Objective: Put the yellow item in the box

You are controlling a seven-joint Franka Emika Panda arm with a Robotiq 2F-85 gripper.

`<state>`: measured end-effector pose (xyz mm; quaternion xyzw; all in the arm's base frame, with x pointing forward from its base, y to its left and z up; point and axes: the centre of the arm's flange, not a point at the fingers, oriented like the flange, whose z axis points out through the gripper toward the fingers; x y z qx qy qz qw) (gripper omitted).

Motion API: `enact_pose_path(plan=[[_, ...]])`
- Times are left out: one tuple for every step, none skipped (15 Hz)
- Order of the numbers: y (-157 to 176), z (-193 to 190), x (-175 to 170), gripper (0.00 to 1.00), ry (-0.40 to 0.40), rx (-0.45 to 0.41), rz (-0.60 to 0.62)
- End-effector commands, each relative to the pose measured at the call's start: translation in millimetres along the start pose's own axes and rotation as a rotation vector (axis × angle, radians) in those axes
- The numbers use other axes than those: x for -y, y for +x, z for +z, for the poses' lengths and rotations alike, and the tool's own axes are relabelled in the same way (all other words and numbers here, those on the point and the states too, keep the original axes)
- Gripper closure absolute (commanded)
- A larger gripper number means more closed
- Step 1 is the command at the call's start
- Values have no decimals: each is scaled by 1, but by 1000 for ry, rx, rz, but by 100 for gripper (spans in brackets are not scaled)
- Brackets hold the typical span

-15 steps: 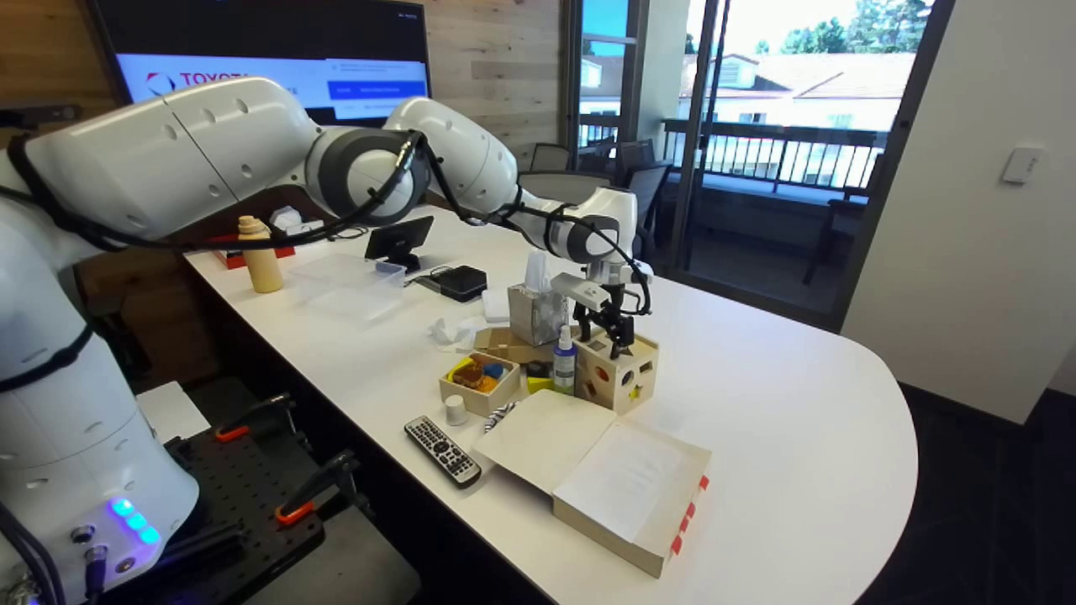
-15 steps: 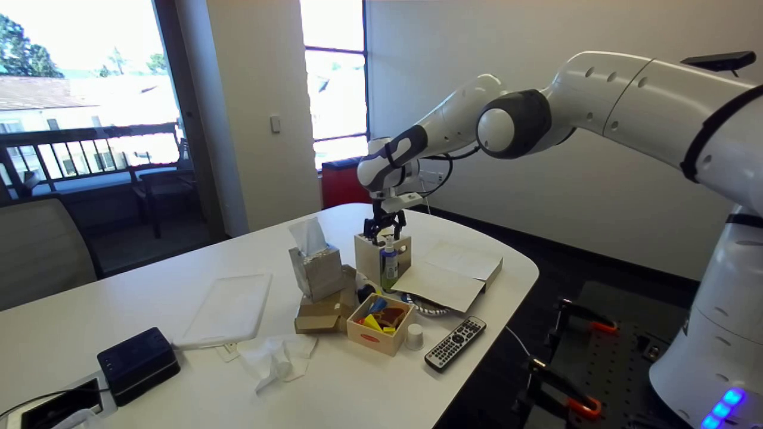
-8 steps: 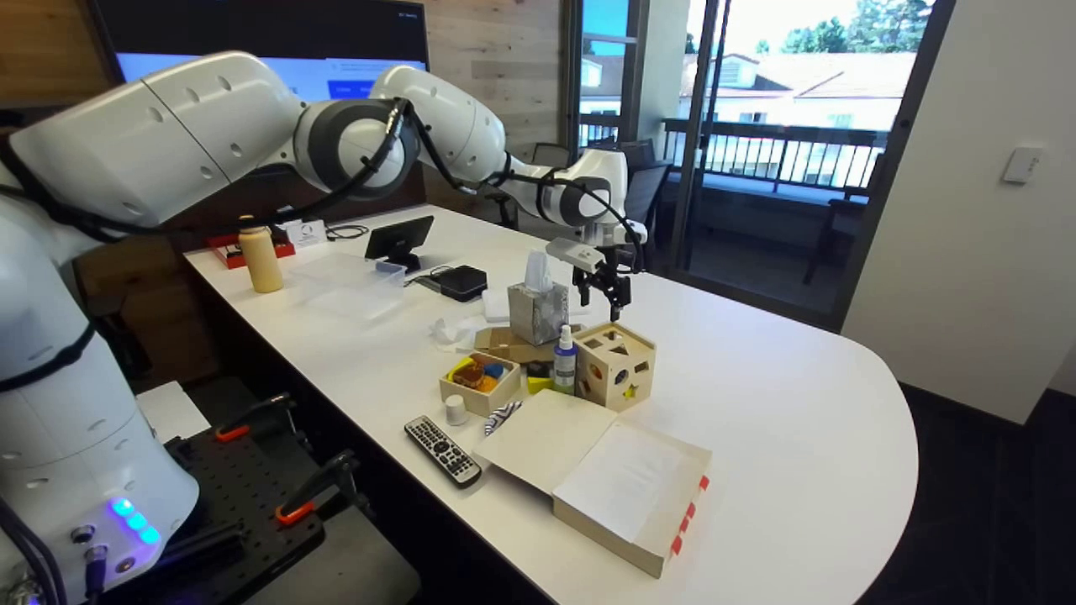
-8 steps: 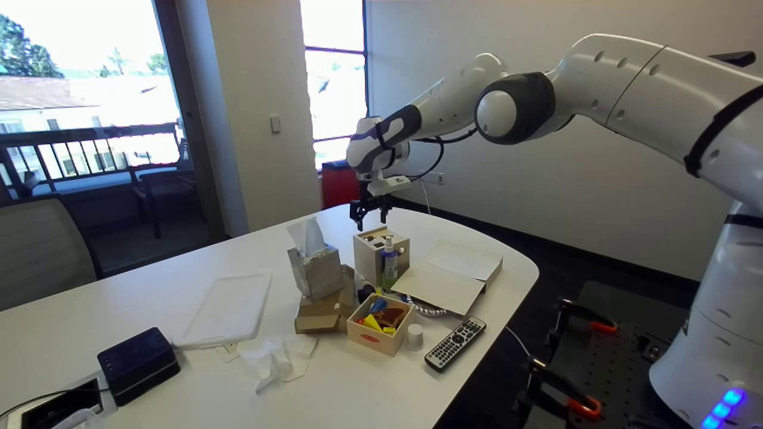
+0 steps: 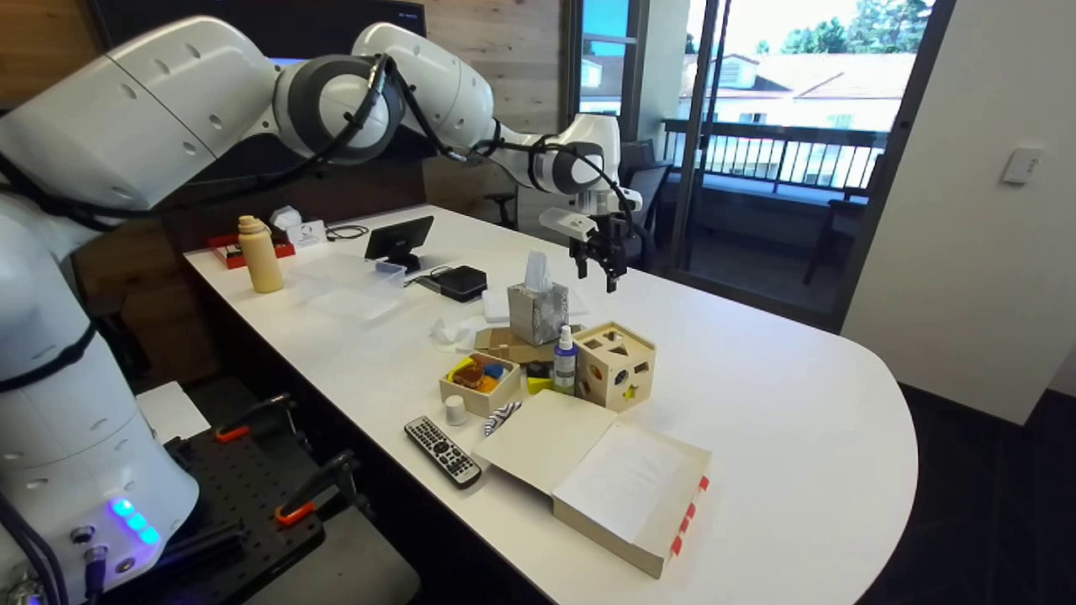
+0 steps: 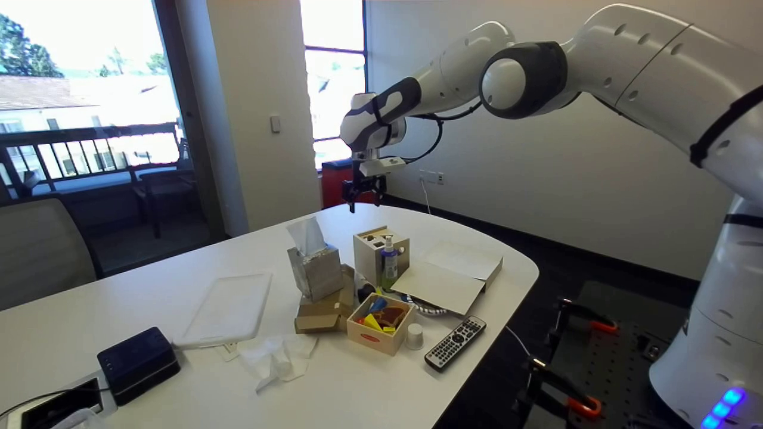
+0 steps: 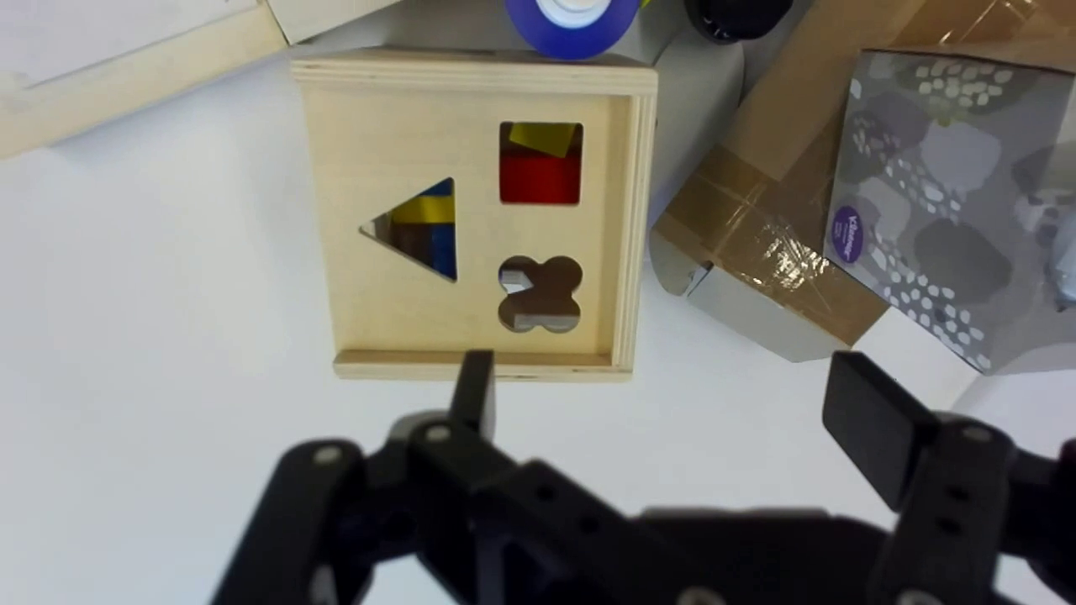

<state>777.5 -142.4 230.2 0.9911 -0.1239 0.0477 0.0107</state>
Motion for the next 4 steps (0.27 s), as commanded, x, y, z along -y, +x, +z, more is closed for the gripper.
enact_pose_path(plan=[[-31, -18, 1, 0, -1, 5, 18], [-32, -18, 1, 0, -1, 8, 14], [-34, -19, 2, 0, 1, 12, 13], [-36, -19, 3, 0, 0, 15, 12]])
